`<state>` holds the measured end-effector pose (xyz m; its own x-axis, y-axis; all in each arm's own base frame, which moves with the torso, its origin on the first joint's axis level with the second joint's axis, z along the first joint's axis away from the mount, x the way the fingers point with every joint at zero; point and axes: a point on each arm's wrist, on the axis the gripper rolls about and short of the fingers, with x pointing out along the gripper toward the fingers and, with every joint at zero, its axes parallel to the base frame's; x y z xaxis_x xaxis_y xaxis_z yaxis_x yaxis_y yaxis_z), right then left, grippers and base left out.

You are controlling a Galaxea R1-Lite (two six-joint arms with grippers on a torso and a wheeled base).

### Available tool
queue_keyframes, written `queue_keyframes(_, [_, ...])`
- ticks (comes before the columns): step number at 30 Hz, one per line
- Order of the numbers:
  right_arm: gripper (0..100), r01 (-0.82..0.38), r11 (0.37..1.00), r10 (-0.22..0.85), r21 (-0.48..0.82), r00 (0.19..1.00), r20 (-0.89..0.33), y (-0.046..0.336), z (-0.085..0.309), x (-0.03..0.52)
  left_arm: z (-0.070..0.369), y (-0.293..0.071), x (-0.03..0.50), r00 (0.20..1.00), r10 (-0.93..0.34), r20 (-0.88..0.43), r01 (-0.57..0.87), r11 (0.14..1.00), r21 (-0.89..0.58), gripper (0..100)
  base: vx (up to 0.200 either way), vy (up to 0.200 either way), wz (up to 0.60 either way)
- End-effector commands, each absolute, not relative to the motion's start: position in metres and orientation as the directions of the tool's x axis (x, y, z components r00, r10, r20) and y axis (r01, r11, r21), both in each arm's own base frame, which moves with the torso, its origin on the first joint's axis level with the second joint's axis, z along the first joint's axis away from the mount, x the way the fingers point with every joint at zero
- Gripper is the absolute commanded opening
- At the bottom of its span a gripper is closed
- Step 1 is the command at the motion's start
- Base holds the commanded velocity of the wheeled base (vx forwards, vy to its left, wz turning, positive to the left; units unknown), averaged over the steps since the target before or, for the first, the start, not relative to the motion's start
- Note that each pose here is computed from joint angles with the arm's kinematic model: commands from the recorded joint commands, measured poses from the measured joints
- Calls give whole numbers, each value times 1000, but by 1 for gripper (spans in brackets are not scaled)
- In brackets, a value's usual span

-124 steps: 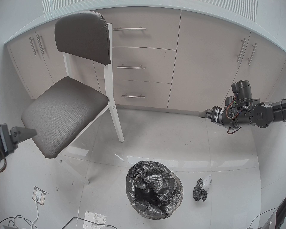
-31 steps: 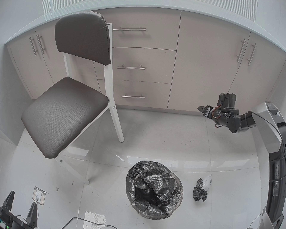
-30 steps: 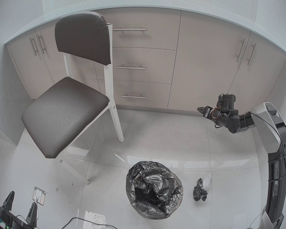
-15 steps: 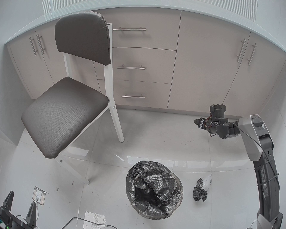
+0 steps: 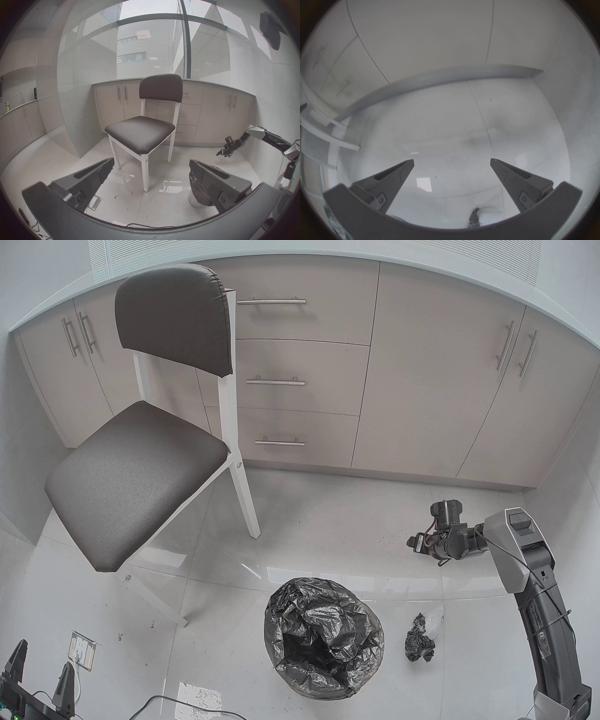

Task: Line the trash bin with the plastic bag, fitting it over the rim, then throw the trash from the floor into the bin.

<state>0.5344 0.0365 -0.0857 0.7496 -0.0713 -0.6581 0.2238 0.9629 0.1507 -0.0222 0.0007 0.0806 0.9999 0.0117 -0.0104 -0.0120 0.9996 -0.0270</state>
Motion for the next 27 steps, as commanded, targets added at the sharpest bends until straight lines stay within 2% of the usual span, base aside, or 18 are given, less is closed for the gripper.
queue_keyframes(1, [100,252,961,-92,115,681,-726,31,-128,525,77,1,-22,1000,17,-9,-17,999,-27,100,0,0,0])
queue_keyframes(2, [100,272,958,-107,89,628,-771,26,-146,518,77,1,-22,1000,17,-9,-17,999,-27,100,0,0,0])
queue_keyframes(10, [100,310,951,-144,15,485,-863,19,-182,499,77,1,-23,1000,18,-6,-19,999,-27,100,0,0,0])
queue_keyframes(24, [100,309,951,-161,-10,468,-869,21,-190,496,76,1,-23,1000,18,-5,-19,999,-28,100,0,0,0])
queue_keyframes(27, [100,307,951,-163,-27,429,-889,21,-192,492,76,1,-23,1000,18,-5,-19,999,-28,100,0,0,0])
